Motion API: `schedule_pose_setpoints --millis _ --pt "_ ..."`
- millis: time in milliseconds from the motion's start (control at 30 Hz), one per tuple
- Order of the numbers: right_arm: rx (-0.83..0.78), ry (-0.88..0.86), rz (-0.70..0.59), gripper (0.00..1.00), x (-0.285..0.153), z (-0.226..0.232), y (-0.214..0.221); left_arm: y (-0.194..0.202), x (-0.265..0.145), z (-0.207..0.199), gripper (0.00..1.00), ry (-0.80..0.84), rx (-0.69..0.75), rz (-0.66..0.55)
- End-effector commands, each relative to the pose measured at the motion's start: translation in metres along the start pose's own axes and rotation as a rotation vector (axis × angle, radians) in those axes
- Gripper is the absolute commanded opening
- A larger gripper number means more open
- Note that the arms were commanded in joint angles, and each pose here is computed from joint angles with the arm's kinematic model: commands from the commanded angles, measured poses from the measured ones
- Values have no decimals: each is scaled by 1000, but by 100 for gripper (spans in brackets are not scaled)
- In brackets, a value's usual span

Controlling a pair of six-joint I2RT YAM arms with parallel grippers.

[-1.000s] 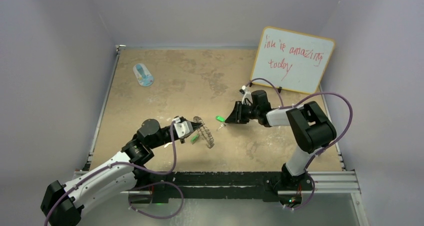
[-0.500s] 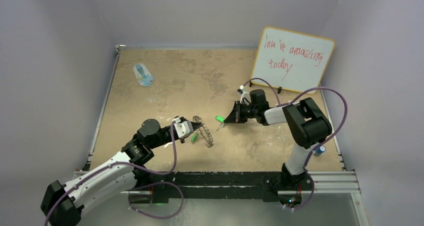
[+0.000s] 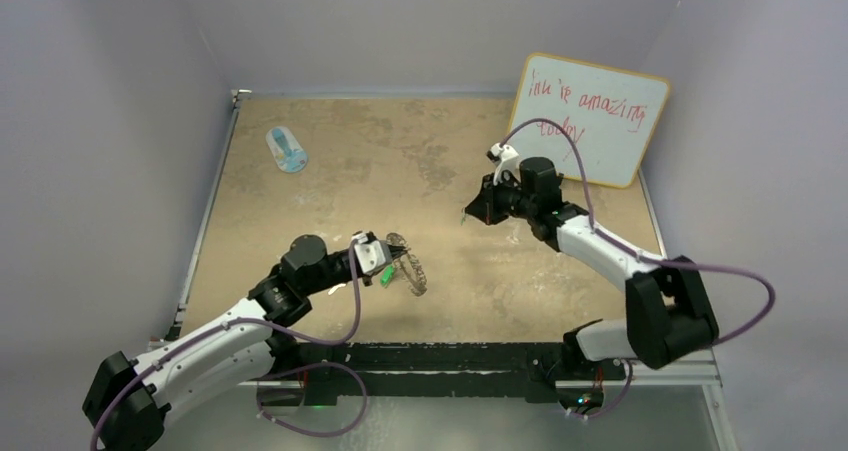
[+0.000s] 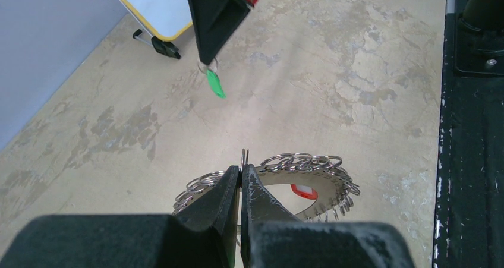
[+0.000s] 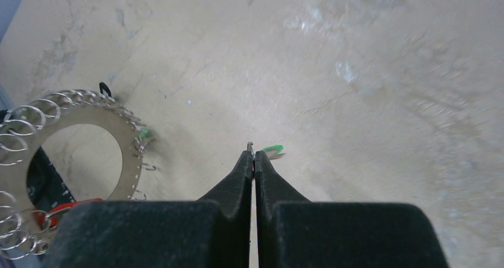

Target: Put the keys on the keyring

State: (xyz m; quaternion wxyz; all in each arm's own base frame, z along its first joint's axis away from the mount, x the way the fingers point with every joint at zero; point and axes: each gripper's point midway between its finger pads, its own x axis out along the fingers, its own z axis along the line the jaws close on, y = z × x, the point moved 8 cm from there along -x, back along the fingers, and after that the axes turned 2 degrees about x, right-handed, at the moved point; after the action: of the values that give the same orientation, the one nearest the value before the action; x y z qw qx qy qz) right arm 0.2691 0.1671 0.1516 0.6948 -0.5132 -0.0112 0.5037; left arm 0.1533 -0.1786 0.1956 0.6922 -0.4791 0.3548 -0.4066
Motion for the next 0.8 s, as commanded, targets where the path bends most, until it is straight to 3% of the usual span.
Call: schedule_pose_setpoints --millis 0,133,367,767 --pt "-173 46 -124 0 -27 11 -25 -17 6 6 0 -1 55 -79" --pt "-224 -10 -157 0 -42 25 -33 -16 9 4 0 24 60 -89" --pt "-282 -202 -87 0 -43 47 -24 -9 12 -3 0 69 73 -133" --pt "-500 -353 -95 0 -39 99 -11 -1 12 -6 0 75 73 -133"
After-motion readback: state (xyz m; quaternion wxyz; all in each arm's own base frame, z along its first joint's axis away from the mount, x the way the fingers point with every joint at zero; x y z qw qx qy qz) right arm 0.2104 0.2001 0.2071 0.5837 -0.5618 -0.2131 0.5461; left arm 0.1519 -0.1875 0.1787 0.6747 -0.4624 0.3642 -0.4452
